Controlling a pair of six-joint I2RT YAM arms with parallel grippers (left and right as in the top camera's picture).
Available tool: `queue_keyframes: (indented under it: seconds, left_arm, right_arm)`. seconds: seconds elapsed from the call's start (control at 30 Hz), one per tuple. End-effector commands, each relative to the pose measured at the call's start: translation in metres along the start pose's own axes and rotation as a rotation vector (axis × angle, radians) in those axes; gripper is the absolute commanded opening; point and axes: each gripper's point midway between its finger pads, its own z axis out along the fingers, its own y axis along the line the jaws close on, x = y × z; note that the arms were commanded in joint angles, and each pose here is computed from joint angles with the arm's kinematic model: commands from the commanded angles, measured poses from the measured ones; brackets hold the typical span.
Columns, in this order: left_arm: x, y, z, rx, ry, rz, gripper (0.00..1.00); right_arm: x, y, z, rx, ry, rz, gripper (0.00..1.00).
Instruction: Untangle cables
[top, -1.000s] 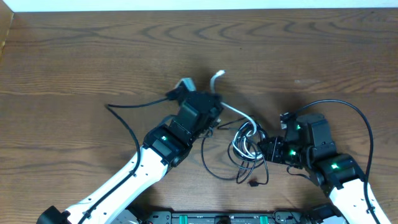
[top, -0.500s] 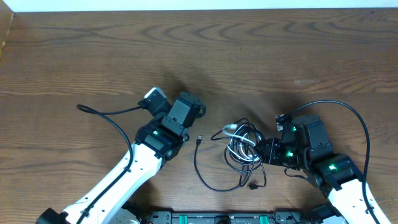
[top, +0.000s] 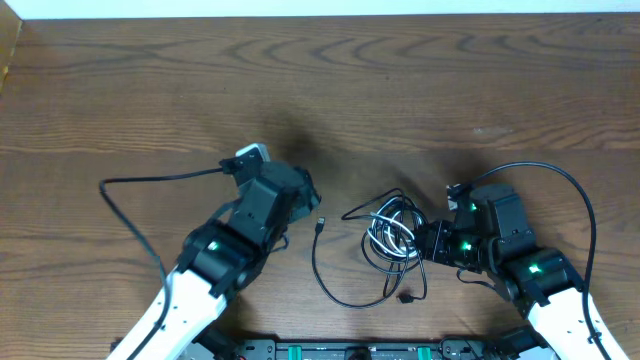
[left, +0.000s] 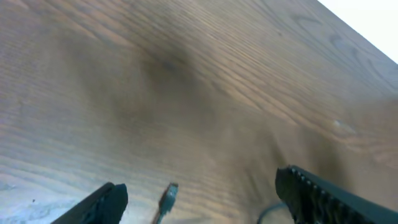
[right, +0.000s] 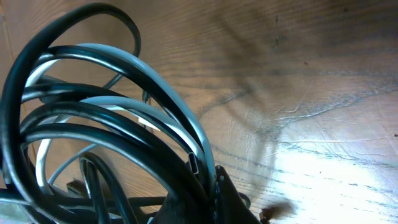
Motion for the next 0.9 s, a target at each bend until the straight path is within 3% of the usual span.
queue_keyframes:
  seconds: [0.0,0.13,0.27,0.43,0.53,0.6,0.63,0.87]
  left_arm:
    - [0.019,-0.009,-0.017,0.097,0.107,0.037,0.81]
    - [0.047,-0.009,-0.025,0.129,0.256,0.046,0.81]
    - [0.071,-0.004,-0.025,0.144,0.352,0.177,0.8]
    - [0.097,-0.024,-0.038,0.27,0.471,0.232,0.8]
    - [0.107,-0.036,-0.045,0.307,0.542,0.129,0.79]
    - [0.11,-0.037,-0.047,0.283,0.576,0.019,0.61]
    - [0.112,-0.038,-0.049,0.27,0.595,-0.04,0.57]
    - [0.122,-0.043,-0.051,0.165,0.662,-0.354,0.56]
  right_arm:
    - [-0.002,0.004,-0.001,-0.012,-0.011,0.0,0.01]
    - [-0.005,0.006,-0.001,-0.021,-0.022,-0.023,0.01]
    - [-0.006,0.007,-0.001,-0.021,-0.025,-0.037,0.01]
    - [-0.008,0.004,-0.001,-0.007,-0.036,-0.037,0.01]
    - [-0.01,0.002,-0.001,0.005,-0.047,-0.036,0.01]
    - [-0.012,-0.002,-0.001,0.028,-0.061,-0.035,0.01]
    - [-0.013,-0.005,-0.002,0.045,-0.069,-0.033,0.01]
    - [-0.017,-0.013,-0.003,0.089,-0.097,-0.029,0.01]
